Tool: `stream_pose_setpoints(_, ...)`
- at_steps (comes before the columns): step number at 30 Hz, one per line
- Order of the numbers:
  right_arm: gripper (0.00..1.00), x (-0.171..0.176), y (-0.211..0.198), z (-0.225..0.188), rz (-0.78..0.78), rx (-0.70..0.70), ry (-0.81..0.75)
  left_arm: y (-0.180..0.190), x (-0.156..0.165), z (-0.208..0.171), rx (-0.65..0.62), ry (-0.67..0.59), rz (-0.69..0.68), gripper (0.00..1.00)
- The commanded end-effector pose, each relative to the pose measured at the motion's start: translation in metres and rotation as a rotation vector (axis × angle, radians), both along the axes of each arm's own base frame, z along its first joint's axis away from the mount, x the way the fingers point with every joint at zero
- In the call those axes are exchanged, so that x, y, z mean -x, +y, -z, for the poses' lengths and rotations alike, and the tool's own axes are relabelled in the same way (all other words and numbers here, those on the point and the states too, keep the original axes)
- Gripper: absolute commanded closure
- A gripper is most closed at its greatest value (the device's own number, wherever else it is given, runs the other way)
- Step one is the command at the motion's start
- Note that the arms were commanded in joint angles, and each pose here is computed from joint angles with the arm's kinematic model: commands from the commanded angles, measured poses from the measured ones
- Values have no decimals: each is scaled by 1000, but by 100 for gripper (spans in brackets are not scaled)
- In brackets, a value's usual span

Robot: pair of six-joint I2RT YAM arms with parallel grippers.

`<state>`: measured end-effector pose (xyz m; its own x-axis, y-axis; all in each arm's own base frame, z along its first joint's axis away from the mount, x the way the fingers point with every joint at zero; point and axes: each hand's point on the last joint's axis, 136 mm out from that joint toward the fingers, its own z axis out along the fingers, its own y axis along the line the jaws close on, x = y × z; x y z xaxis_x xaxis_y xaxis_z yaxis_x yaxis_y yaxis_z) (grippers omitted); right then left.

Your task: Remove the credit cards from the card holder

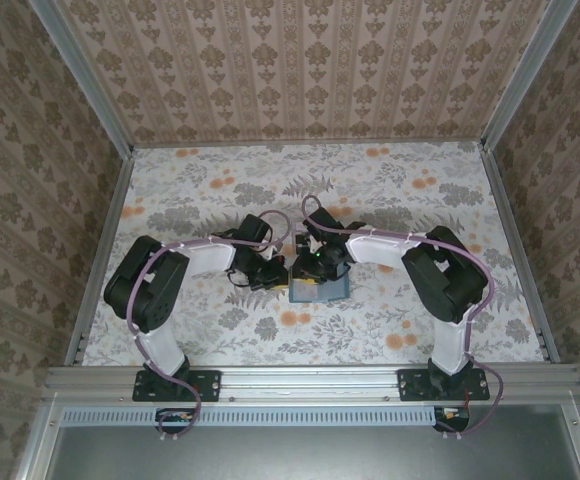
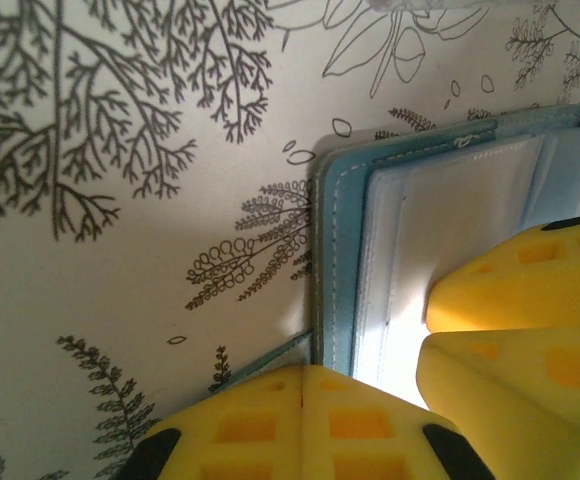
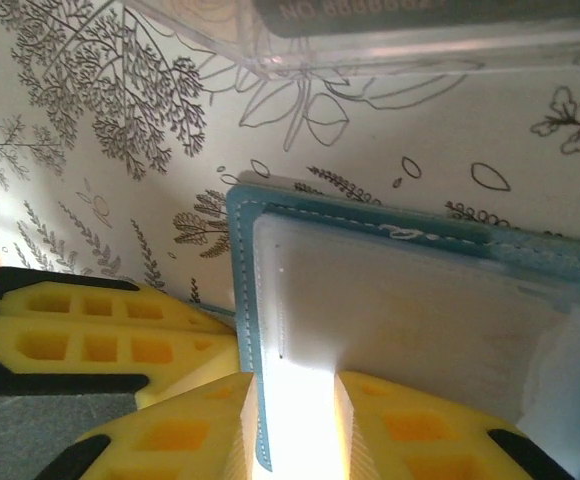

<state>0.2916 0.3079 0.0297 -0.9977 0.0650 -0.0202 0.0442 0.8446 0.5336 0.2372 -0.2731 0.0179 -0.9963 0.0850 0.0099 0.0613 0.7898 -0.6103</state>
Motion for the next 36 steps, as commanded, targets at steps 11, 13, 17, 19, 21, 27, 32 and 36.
stream_pose_setpoints(11,62,11,-43,5,-40,315,-11,16,14,22,-77,56,-22,97)
stream_pose_setpoints(13,61,11,-46,1,-53,350,-27,16,14,22,-78,59,-20,97)
stream_pose_setpoints(17,55,11,-51,-6,-82,420,-58,16,16,22,-79,57,-20,97)
stream_pose_setpoints(19,54,11,-53,-8,-95,453,-69,16,15,21,-78,55,-22,97)
stream_pose_setpoints(21,54,11,-54,-11,-104,478,-79,17,15,21,-78,54,-21,97)
stream_pose_setpoints(27,52,11,-61,-21,-114,529,-100,17,15,21,-79,54,-21,97)
stream_pose_setpoints(32,52,12,-69,-25,-122,567,-109,18,15,21,-82,55,-24,97)
stream_pose_setpoints(36,56,13,-72,-28,-128,580,-114,18,15,21,-83,54,-23,97)
